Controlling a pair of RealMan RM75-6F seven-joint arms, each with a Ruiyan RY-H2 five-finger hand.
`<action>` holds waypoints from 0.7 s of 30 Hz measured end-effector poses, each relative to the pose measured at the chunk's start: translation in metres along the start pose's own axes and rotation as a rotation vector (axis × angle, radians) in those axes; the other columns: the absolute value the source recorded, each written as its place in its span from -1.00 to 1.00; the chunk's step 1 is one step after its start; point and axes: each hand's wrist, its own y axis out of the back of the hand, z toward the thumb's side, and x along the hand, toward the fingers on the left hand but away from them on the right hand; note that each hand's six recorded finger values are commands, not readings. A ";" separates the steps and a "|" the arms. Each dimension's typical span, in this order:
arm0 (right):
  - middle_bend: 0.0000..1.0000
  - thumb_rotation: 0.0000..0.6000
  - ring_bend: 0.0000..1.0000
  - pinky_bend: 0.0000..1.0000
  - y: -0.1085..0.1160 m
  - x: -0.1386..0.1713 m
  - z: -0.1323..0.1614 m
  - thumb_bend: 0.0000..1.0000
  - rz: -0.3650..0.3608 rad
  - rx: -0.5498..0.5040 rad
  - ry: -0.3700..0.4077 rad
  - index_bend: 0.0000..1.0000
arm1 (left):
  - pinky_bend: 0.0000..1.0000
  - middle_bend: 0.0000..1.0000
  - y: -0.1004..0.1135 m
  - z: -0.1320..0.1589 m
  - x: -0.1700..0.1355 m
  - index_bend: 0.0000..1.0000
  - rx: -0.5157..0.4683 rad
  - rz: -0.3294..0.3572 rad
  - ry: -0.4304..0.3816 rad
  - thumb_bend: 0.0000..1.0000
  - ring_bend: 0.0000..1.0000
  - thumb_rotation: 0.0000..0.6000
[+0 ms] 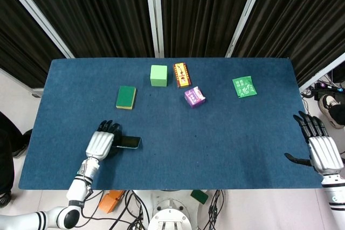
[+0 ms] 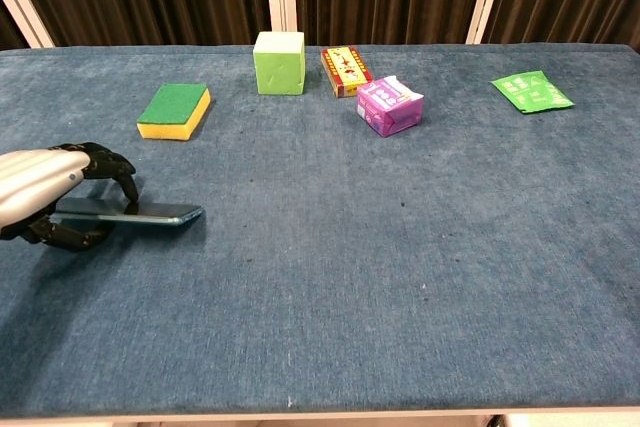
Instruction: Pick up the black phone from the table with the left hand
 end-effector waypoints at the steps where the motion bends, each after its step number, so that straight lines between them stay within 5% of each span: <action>1: -1.00 1.00 -1.00 -1.00 0.000 0.000 0.000 -0.70 0.000 -0.001 -0.001 -1.00 | -0.92 -0.70 0.001 0.000 -0.002 0.10 -0.006 -0.007 -0.007 0.06 -0.88 1.00; 9: -1.00 1.00 -1.00 -1.00 -0.001 0.001 -0.002 -0.70 0.001 -0.006 -0.005 -1.00 | -0.92 -0.68 0.009 0.001 -0.014 0.08 -0.029 -0.094 -0.050 0.09 -0.87 1.00; 21: -1.00 1.00 -1.00 -1.00 -0.001 0.005 -0.008 -0.70 0.001 -0.008 -0.020 -1.00 | -0.92 -0.68 0.015 0.009 0.008 -0.48 0.032 -0.148 -0.071 0.05 -0.87 1.00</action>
